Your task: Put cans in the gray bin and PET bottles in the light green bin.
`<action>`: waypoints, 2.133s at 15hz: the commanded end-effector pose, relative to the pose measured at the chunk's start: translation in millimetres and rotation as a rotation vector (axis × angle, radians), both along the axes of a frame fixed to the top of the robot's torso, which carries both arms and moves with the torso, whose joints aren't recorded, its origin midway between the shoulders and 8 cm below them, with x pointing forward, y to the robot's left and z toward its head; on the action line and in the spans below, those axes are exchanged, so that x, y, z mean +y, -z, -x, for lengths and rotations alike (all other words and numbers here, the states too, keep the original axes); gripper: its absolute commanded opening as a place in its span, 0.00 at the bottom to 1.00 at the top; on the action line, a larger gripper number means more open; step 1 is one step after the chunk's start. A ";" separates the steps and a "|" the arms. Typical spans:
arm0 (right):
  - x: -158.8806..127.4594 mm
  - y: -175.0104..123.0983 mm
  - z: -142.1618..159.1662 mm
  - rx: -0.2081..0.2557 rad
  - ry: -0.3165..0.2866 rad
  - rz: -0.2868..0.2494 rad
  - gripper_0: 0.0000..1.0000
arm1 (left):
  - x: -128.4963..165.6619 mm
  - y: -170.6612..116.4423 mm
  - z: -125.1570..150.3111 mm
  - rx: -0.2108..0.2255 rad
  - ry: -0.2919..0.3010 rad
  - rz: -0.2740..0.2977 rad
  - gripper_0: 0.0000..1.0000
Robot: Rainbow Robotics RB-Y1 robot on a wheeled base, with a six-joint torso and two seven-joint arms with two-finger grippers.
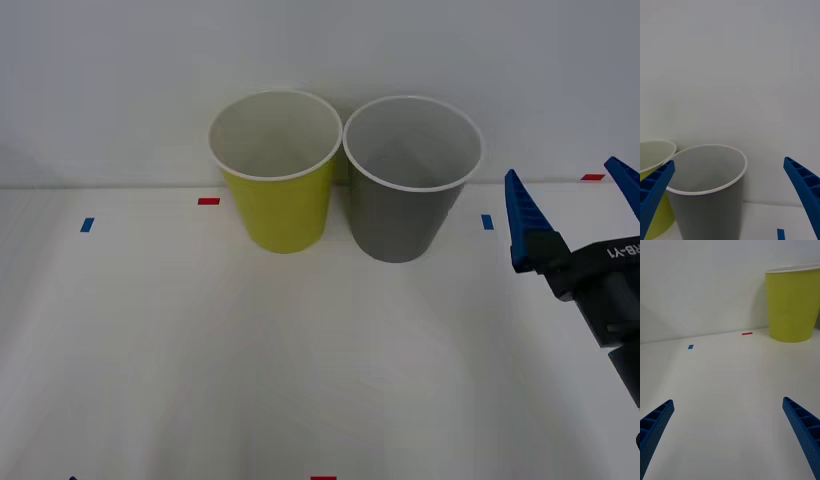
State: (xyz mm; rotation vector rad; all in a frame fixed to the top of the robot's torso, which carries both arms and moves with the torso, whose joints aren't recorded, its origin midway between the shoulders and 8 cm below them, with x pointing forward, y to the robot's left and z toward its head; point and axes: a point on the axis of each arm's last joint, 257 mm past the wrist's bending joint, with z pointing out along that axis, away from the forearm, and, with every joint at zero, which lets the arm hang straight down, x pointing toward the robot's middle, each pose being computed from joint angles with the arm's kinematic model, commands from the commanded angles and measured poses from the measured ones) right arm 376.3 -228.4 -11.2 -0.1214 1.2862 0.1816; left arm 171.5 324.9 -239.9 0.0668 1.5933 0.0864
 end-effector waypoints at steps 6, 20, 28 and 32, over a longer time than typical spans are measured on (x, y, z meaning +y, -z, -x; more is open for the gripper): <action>-60.2 81.1 56.9 0.044 0.092 0.094 1.00 | 0.0 0.0 0.0 0.000 0.000 0.000 1.00; -111.9 201.1 154.3 0.233 0.197 0.112 1.00 | 0.0 0.0 0.0 0.000 0.000 0.000 1.00; -100.2 222.4 179.1 0.322 0.186 0.024 1.00 | 0.0 0.0 0.0 0.000 0.000 0.000 1.00; -98.2 224.5 181.3 0.333 0.177 0.016 1.00 | 0.0 0.0 0.0 0.000 0.000 0.000 1.00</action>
